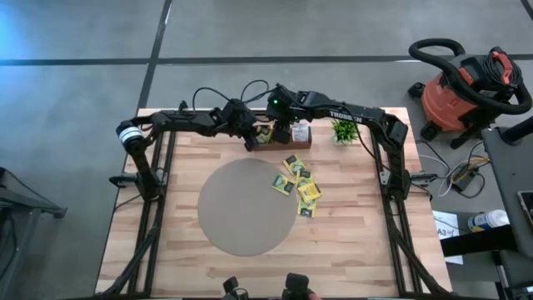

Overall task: Pick & Place Tea
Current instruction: Put the yellow tea sachet into the left compartment of the wooden organizer

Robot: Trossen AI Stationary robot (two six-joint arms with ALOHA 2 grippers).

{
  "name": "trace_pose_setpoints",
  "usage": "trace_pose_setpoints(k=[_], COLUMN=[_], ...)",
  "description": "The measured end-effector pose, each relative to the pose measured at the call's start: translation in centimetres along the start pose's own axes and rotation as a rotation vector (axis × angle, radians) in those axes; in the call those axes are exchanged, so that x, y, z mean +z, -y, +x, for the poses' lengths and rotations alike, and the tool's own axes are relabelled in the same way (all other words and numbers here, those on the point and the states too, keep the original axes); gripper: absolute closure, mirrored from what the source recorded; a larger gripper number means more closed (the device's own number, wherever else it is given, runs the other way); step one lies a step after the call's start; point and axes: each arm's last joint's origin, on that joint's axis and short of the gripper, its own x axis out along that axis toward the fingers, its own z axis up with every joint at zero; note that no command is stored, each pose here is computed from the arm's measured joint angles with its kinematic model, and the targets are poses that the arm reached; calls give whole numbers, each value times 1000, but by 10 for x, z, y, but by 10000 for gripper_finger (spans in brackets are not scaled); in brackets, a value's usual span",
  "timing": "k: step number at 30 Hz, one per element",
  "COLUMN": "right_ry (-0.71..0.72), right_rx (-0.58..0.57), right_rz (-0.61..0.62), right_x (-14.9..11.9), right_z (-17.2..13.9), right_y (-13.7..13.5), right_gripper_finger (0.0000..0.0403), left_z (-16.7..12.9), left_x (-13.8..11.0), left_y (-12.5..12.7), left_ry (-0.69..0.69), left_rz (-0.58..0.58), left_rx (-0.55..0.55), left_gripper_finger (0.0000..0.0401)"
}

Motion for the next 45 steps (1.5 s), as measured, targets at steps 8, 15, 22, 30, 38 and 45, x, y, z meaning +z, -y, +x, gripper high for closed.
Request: trace_pose_setpoints(k=[8, 15, 22, 30, 38, 45], right_ry=[-12, -13, -14, -10, 126, 275], right_rx=[3, 3, 5, 4, 87, 243], right_rz=[-1, -8, -79, -152, -274, -245], right_x=[-1, -1, -2, -1, 13, 33], right_z=[0, 0, 0, 0, -21, -42], right_y=[0, 0, 0, 0, 8, 5], right_gripper_finger=[271, 278, 280, 280, 280, 280], left_z=[0, -1, -13, -24, -46, -64], left_x=[2, 3, 12, 18, 15, 14], left_y=[0, 2, 4, 9, 25, 27], left_ry=[6, 13, 54, 88, 127, 294], left_rz=[-21, -21, -27, 1, 64, 64], left_rx=[18, -5, -3, -27, -52, -13], left_gripper_finger=[365, 400, 400, 401, 401, 401])
